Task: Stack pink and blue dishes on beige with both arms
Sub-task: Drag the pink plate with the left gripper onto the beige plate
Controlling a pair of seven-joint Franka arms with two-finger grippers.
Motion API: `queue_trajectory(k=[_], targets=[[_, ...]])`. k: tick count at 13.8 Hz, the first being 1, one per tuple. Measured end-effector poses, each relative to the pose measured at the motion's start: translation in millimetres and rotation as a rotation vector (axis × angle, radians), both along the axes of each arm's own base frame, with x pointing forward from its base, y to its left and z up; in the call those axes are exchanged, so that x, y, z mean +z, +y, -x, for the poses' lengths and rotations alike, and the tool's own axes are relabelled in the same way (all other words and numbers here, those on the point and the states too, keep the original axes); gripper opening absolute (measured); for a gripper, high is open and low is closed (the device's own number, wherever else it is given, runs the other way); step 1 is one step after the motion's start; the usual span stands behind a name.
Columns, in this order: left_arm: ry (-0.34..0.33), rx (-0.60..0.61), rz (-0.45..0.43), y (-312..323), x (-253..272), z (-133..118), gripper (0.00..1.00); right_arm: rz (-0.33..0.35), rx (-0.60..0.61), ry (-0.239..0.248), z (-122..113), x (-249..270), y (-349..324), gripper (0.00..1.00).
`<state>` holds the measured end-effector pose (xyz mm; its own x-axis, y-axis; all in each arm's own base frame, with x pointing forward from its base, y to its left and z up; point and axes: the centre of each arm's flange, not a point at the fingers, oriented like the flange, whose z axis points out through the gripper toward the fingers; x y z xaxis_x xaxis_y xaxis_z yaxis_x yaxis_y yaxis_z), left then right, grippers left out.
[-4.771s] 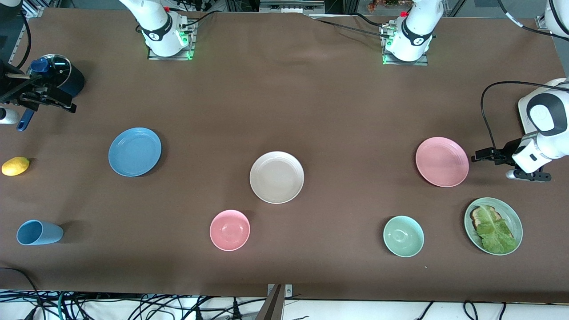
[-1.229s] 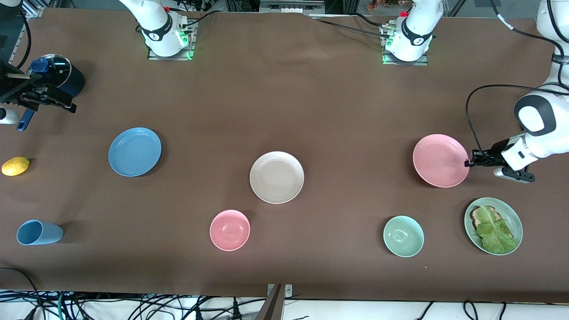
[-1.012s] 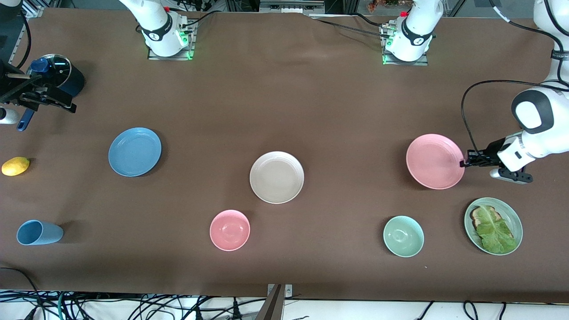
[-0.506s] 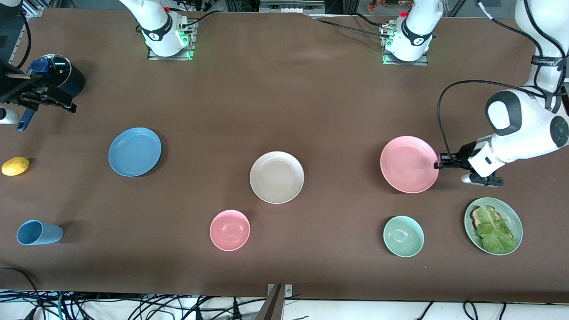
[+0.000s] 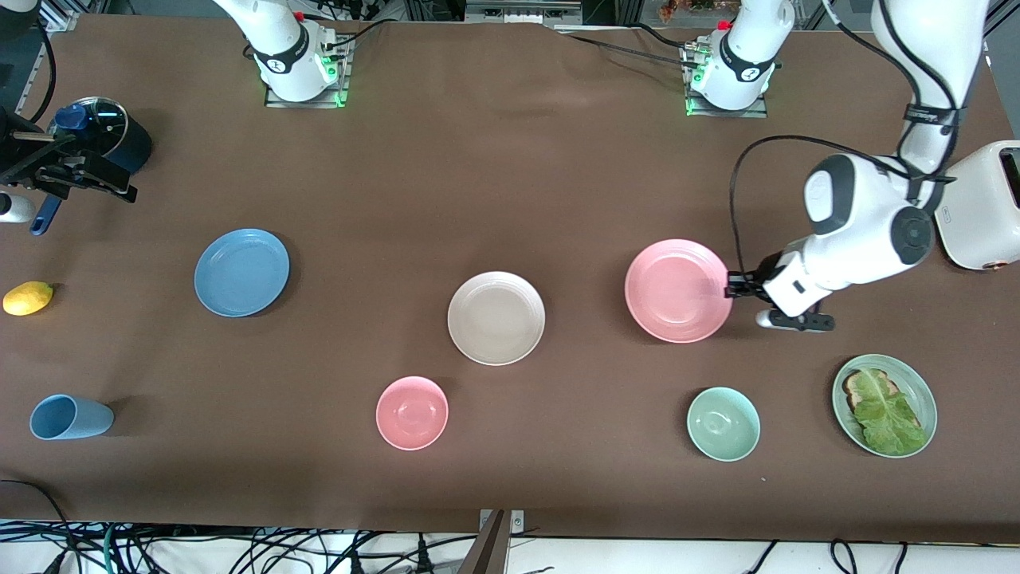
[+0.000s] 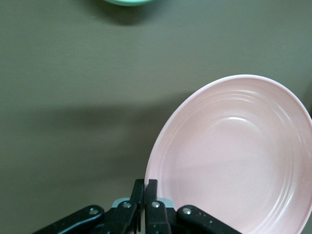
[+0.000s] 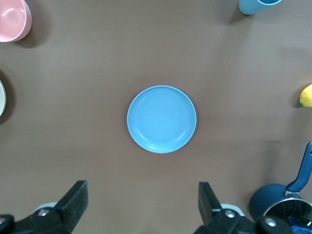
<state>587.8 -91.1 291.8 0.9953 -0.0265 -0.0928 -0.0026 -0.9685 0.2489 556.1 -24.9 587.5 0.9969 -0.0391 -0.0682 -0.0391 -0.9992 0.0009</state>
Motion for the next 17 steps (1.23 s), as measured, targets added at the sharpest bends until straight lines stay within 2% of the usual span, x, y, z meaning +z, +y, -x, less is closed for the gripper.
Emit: queue_trajectory(k=[7,17], targets=[[0.007,0.043,-0.021,-148,8,23,0.04,0.0,0.0,0.0,0,0,0,1.0],[0.019,0.185,-0.066,-259,-19,24,0.04,0.0,0.0,0.001,0,0,0,1.0]])
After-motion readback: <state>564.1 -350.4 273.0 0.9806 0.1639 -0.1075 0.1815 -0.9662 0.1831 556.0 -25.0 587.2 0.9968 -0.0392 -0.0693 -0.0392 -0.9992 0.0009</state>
